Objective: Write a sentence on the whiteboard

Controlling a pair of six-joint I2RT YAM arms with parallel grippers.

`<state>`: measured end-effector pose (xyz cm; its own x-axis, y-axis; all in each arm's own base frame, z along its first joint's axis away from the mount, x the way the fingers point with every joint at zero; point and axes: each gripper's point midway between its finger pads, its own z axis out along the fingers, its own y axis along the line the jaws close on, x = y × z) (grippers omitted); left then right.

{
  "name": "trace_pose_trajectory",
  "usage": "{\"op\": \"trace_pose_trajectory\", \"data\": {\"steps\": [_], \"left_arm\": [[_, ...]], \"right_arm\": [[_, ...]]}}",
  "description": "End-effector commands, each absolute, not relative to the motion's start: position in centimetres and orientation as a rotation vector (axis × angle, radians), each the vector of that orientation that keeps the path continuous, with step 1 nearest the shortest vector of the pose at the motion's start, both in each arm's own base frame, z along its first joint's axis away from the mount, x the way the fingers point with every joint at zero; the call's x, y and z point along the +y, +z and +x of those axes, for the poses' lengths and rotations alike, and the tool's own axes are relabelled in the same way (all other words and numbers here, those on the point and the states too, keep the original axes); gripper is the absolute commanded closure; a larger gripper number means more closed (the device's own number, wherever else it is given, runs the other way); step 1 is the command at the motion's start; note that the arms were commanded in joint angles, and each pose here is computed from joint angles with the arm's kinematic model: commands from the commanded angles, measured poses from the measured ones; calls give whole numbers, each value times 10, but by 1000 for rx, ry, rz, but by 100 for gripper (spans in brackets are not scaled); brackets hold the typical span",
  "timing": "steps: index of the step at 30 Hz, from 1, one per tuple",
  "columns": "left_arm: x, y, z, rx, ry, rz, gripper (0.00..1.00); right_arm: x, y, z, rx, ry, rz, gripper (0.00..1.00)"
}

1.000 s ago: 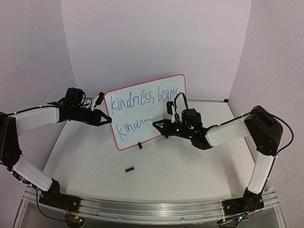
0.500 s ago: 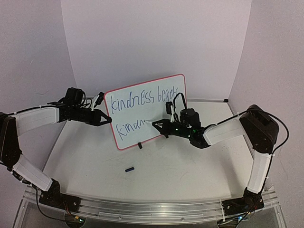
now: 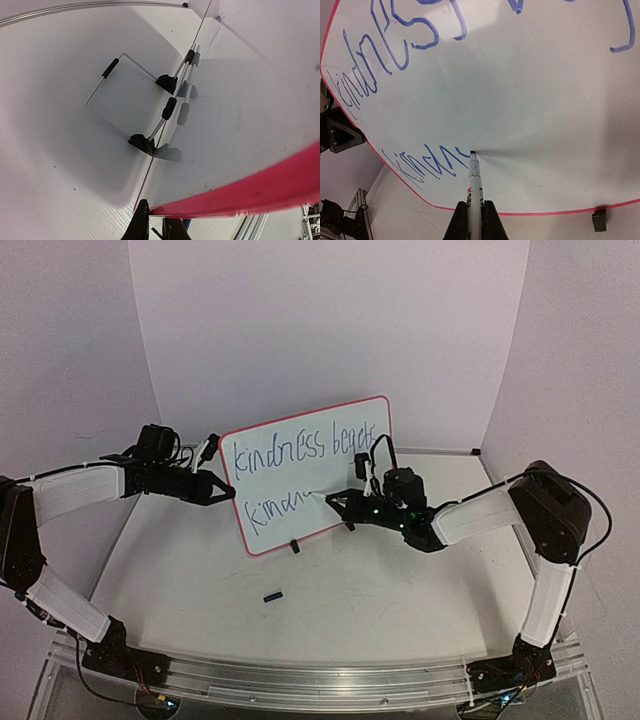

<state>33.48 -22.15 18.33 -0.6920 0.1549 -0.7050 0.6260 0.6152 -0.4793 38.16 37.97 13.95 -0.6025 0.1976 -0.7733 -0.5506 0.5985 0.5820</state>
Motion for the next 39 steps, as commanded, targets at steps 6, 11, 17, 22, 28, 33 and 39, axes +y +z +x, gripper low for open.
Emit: {"op": "trace_pose_trajectory", "data": {"steps": [6,11,17,22,28,33,39], "left_arm": [[-220,184,337,2216,-903,656,100],[-220,184,337,2215,-903,656,100],[-220,184,337,2216,-903,655,100],[-220,184,337,2215,-904,656,100],[-220,184,337,2216,-905,657,100],[-220,184,337,2216,-905,656,100],[-220,184,337,2217,-905,656,100]], "right_arm": [[379,184,395,1830,1091,-282,100],[388,174,396,1852,1125,-303,100],[395,161,395,1884,1155,-318,100],[393,150,392,1912,1152,-310,100],[384,136,386,1951,1129,-289,100],[381,128,384,1972,1117,-281,100],[378,129,384,1968,1104,-274,100]]}}
